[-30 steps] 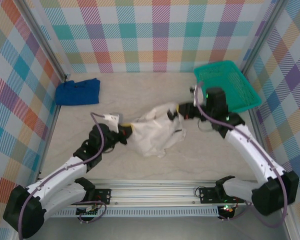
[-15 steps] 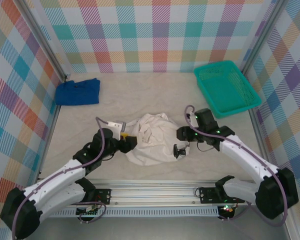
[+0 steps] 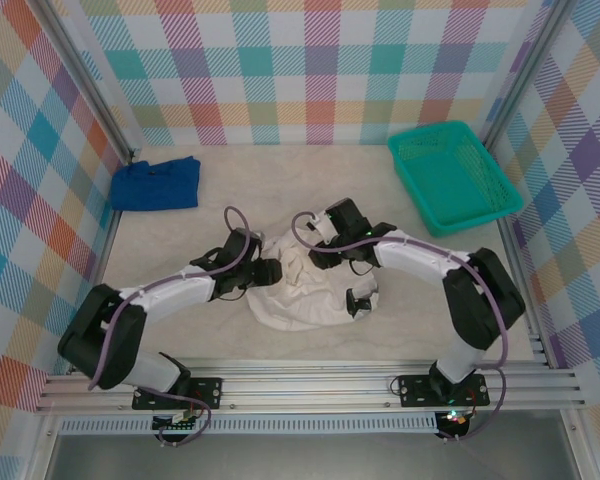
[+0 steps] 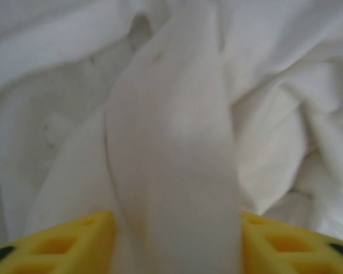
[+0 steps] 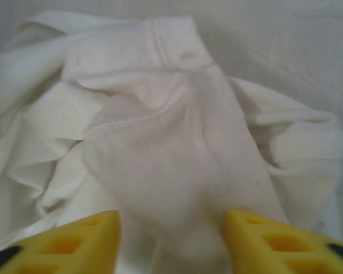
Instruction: Fold the inside-out t-shirt
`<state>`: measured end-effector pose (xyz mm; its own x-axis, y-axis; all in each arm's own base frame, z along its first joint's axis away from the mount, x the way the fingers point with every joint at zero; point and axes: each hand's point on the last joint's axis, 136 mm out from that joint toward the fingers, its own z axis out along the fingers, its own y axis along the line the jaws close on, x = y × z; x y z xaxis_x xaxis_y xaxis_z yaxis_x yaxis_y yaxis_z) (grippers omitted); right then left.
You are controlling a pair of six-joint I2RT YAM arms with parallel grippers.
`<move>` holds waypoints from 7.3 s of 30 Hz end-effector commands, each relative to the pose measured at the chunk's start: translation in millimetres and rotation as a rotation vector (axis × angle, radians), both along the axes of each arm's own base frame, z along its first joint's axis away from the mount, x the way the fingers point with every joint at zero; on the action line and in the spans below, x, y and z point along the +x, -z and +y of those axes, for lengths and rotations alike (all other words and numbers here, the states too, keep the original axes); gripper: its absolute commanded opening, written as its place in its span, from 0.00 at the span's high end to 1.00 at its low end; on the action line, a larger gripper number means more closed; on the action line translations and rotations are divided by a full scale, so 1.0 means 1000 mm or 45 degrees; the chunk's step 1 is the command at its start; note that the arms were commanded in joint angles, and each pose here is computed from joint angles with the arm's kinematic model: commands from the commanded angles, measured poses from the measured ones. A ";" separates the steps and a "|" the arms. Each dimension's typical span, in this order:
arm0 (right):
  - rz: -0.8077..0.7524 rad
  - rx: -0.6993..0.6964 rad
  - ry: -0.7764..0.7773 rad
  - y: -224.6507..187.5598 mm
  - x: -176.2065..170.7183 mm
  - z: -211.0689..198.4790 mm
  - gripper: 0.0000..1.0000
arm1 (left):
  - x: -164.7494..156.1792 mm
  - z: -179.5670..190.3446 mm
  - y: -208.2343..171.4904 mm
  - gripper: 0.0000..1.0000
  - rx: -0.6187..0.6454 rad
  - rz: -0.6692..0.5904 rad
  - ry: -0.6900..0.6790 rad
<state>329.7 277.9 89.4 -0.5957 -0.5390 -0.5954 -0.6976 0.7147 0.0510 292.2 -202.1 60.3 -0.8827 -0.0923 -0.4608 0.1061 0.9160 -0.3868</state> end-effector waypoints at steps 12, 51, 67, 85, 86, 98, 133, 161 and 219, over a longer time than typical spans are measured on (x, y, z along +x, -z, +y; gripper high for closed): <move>-0.353 0.830 -0.011 -0.238 -0.005 -0.040 1.00 | 0.027 0.048 -0.188 1.00 -0.269 -0.713 -0.153; 0.319 0.717 0.401 -0.046 -0.068 -0.076 0.47 | 0.007 -0.095 -0.040 0.35 0.148 -0.167 0.283; 0.367 0.552 0.477 -0.020 -0.070 -0.093 0.48 | -0.079 -0.128 -0.048 0.29 0.048 -0.079 0.506; 0.103 0.686 0.274 -0.089 -0.091 -0.095 0.45 | 0.012 -0.113 -0.206 1.00 -0.411 -0.449 0.242; 0.086 0.710 0.232 -0.093 -0.094 -0.088 0.44 | 0.018 -0.103 -0.219 1.00 -0.424 -0.473 0.208; 0.076 0.801 0.085 -0.072 -0.093 0.035 0.34 | 0.050 -0.048 -0.281 1.00 -0.422 -0.603 0.021; -0.619 0.388 0.236 -0.243 -0.022 -0.083 1.00 | 0.039 0.045 -0.421 1.00 -0.360 -1.042 -0.174; -0.189 0.118 0.411 -0.113 0.049 -0.093 0.58 | 0.027 0.045 -0.155 1.00 -0.460 -0.286 -0.300; 0.690 1.030 -0.311 -0.150 -0.094 0.013 1.00 | -0.069 -0.059 -0.143 0.42 -0.159 -0.656 0.587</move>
<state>236.3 291.2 226.3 -0.8229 -0.2453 -0.5124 -0.5621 0.2203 0.7972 228.0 -236.6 186.6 -0.6128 0.0767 -0.7865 0.5497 0.7564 -0.3546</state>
